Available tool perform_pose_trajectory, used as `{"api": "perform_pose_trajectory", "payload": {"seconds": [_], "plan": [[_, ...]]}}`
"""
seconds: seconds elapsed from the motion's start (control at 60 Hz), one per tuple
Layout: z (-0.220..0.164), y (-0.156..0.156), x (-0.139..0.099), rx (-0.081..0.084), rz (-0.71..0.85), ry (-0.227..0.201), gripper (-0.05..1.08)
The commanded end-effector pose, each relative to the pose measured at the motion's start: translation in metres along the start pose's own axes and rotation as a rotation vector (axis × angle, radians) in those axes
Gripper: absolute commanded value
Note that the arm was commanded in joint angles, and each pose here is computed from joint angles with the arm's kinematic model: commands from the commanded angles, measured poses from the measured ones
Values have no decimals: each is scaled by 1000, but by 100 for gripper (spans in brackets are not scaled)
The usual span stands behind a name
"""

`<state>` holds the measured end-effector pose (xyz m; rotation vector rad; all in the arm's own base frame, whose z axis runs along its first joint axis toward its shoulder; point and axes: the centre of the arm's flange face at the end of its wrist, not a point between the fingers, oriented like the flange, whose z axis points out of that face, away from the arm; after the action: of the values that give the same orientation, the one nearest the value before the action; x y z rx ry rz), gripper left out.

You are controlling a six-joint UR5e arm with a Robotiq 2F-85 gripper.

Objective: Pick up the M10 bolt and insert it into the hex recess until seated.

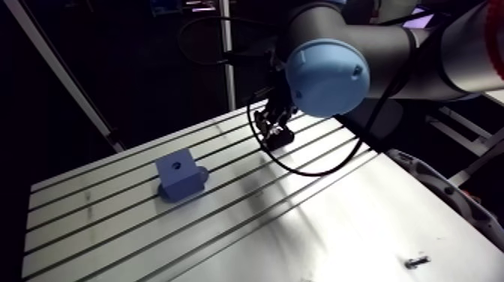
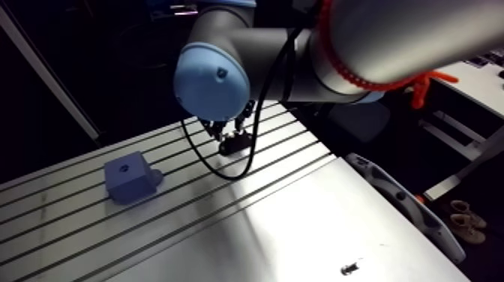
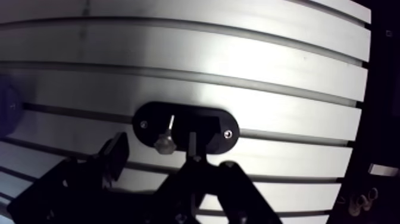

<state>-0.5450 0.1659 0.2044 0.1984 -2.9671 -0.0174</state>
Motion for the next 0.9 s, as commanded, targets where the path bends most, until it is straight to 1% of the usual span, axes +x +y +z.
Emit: {"api": "perform_pose_trajectory", "payload": {"seconds": [0.017, 0.133, 0.233, 0.283, 0.617, 0.783, 0.9], "plan": [[0, 1, 1, -10, 24, 5, 39], [3, 1, 0, -7, 26, -1, 40], [3, 2, 1, -10, 32, 3, 40], [3, 3, 2, -14, 41, 3, 41], [4, 4, 2, -16, 47, 1, 43], [3, 5, 2, -22, 53, -2, 44], [3, 5, 2, -22, 55, -2, 47]]}}
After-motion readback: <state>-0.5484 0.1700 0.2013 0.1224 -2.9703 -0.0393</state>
